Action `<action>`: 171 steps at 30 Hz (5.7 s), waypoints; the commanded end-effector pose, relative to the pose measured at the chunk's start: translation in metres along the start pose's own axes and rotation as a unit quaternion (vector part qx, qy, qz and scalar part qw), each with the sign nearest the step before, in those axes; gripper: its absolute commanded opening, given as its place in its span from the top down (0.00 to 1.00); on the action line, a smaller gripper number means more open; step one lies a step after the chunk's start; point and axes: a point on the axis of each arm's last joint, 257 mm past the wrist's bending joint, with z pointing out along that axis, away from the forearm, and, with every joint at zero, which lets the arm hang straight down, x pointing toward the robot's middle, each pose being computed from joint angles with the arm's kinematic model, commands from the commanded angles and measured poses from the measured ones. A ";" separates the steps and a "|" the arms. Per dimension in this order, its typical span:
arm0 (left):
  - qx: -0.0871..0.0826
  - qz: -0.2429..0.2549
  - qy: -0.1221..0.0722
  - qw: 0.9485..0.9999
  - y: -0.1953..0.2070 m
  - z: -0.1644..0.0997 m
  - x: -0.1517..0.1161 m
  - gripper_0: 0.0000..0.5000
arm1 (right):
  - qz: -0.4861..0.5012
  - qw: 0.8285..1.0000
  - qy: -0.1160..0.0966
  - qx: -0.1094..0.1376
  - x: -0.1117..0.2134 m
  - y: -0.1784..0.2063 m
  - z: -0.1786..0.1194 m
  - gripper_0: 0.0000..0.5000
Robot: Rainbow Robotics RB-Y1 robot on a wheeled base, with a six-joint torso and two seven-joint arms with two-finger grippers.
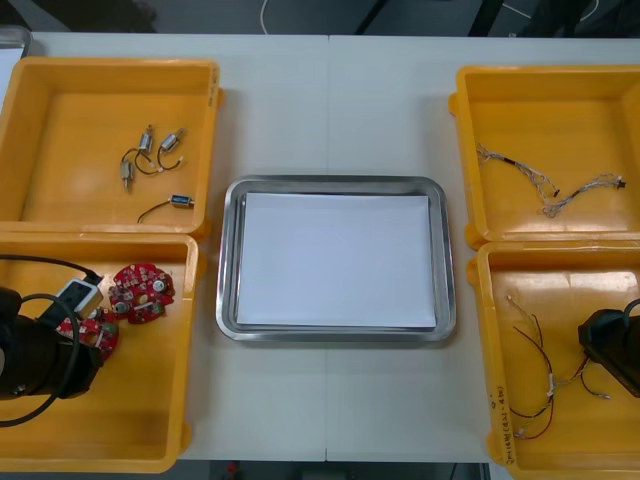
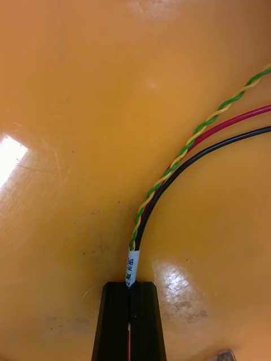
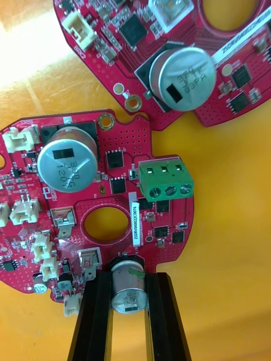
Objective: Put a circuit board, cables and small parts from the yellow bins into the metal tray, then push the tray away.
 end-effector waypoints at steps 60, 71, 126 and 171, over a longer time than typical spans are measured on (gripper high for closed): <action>0.048 0.171 -0.059 0.982 -0.150 -0.148 -0.180 1.00 | -0.483 0.872 -0.067 -0.043 -0.033 0.065 -0.223 1.00; 0.051 0.198 -0.047 0.978 -0.200 -0.108 -0.190 1.00 | -0.581 0.809 -0.084 -0.027 -0.009 0.081 -0.239 1.00; 0.038 0.202 -0.026 0.978 -0.223 -0.023 -0.184 0.34 | -0.687 0.720 -0.076 -0.055 -0.005 0.102 -0.240 1.00; 0.026 -0.012 -0.103 0.994 -0.080 -0.174 -0.255 0.00 | -0.778 0.616 -0.081 -0.099 0.041 0.173 -0.246 1.00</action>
